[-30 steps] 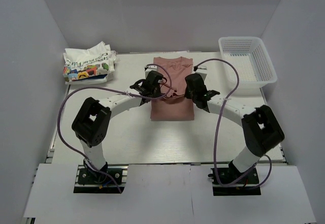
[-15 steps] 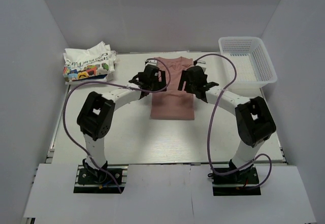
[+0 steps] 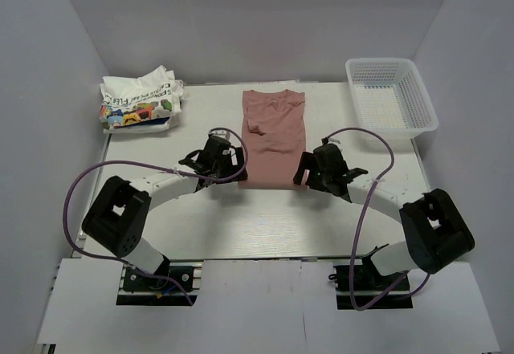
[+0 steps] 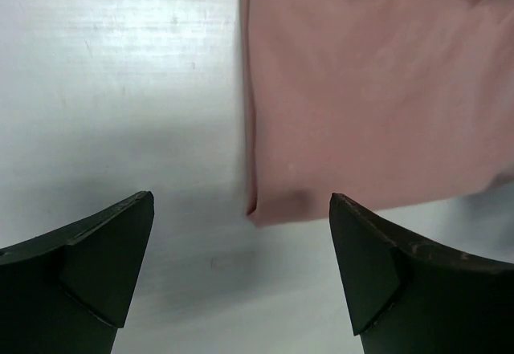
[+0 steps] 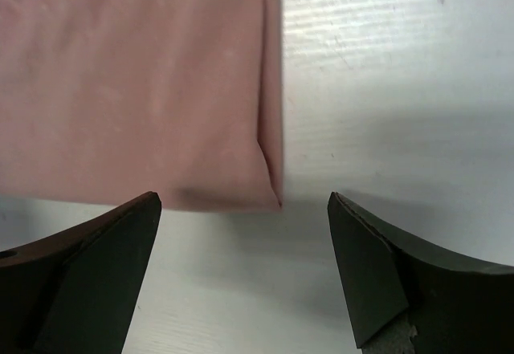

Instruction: Fold and stack the t-shirts

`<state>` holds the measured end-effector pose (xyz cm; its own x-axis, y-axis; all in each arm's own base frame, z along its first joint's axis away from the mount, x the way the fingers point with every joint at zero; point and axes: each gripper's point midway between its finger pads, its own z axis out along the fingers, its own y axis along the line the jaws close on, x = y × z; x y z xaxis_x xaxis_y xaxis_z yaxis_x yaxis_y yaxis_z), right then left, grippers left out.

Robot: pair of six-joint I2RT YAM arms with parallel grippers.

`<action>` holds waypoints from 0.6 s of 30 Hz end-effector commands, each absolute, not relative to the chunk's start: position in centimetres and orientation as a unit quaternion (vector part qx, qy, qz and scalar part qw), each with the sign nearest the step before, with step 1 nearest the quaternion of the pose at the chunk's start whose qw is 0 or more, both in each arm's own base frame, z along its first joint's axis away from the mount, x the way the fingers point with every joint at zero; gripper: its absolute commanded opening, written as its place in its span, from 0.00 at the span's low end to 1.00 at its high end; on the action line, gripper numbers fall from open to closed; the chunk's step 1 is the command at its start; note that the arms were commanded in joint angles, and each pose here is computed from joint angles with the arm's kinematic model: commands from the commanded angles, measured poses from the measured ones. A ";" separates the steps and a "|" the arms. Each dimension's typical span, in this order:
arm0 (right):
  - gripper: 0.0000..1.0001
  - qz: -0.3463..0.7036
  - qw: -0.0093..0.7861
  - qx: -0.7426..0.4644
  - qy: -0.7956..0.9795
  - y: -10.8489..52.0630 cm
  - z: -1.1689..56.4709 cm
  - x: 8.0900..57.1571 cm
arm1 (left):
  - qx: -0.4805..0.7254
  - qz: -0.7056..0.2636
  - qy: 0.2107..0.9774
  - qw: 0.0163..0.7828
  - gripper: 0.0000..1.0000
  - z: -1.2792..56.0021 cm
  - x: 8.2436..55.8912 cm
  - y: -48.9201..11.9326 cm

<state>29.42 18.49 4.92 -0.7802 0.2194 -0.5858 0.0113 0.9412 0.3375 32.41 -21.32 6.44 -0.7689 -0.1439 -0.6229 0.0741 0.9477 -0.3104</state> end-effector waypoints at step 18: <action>0.56 0.221 0.266 0.084 0.935 20.1 1.7 27.0 | 0.006 -0.227 0.933 0.280 0.38 2.0 29.7 -24.1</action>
